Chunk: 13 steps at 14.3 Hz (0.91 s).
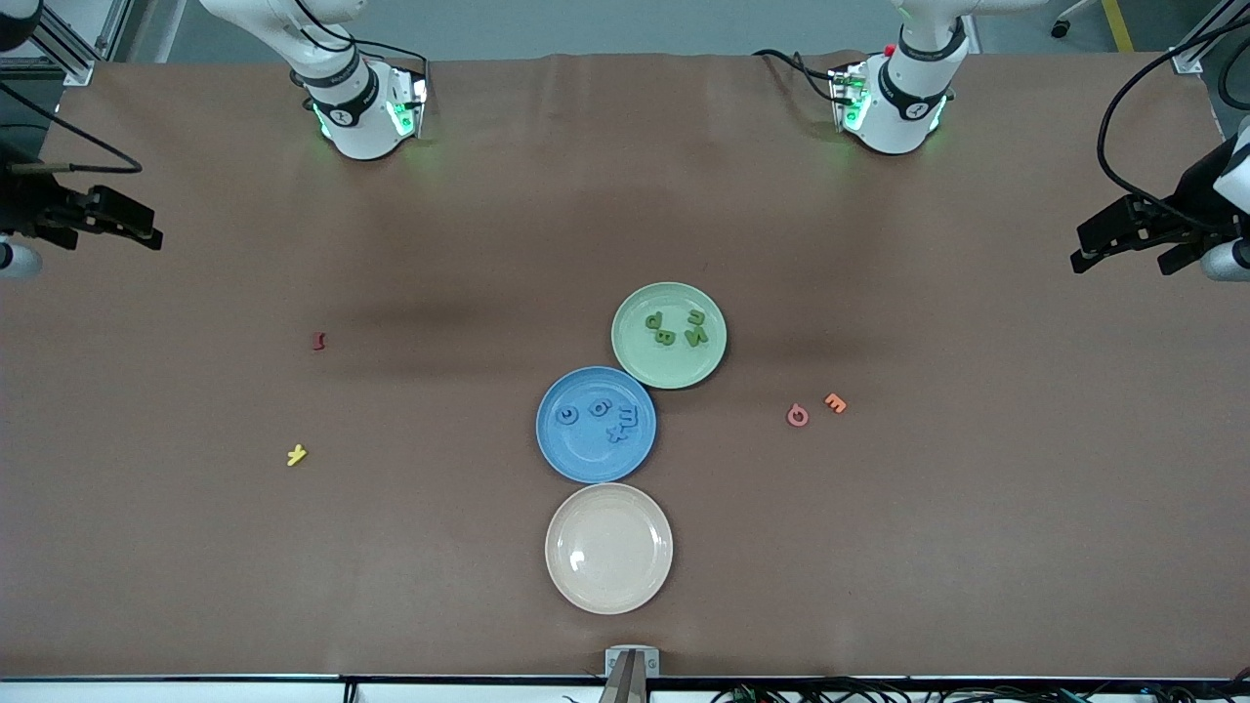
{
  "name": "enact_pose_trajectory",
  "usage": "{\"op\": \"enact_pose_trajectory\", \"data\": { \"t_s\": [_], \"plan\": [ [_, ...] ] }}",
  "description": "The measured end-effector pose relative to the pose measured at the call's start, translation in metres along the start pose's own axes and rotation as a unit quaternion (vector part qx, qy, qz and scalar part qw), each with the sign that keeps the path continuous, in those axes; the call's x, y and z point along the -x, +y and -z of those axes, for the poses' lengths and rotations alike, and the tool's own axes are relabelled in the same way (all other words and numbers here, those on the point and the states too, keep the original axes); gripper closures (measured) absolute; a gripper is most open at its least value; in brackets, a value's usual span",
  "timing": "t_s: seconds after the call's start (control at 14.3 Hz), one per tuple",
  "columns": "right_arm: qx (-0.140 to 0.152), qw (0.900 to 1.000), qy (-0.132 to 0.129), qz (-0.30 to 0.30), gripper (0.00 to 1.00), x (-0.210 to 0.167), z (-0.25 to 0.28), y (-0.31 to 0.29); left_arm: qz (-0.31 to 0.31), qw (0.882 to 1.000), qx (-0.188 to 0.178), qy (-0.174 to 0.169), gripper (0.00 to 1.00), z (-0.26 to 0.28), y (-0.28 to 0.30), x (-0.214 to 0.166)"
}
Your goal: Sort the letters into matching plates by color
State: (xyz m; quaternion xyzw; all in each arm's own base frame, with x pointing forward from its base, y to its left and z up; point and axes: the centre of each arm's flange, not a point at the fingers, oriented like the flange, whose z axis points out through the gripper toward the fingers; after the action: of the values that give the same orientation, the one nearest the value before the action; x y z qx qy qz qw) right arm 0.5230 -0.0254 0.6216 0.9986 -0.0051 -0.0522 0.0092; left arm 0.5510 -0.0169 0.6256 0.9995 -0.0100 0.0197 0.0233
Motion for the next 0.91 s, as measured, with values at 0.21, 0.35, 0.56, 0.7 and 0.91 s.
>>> {"op": "enact_pose_trajectory", "data": {
  "t_s": [0.21, 0.35, 0.56, 0.7, 0.91],
  "plan": [
    [0.001, 1.0, 0.019, 0.0, 0.0, 0.014, 0.017, 0.001, 0.0, 1.0, 0.0, 0.0, 0.0, 0.0, 0.0, 0.0],
    [0.001, 1.0, 0.029, 0.003, 0.0, 0.022, 0.027, -0.001, 0.0, 1.0, 0.0, 0.0, 0.0, 0.0, 0.0, 0.0],
    [0.001, 0.999, 0.036, 0.002, 0.0, 0.022, 0.028, -0.001, 0.0, 1.0, 0.0, 0.0, 0.0, 0.0, 0.0, 0.0],
    [0.0, 0.999, 0.036, 0.001, 0.0, 0.021, 0.026, 0.0, 0.0, 1.0, 0.0, 0.002, 0.0, 0.002, 0.0, 0.0],
    [0.0, 0.999, 0.034, 0.001, 0.0, 0.021, 0.024, 0.0, 0.0, 1.0, 0.0, 0.001, 0.0, 0.001, 0.0, -0.001]
  ]
}}
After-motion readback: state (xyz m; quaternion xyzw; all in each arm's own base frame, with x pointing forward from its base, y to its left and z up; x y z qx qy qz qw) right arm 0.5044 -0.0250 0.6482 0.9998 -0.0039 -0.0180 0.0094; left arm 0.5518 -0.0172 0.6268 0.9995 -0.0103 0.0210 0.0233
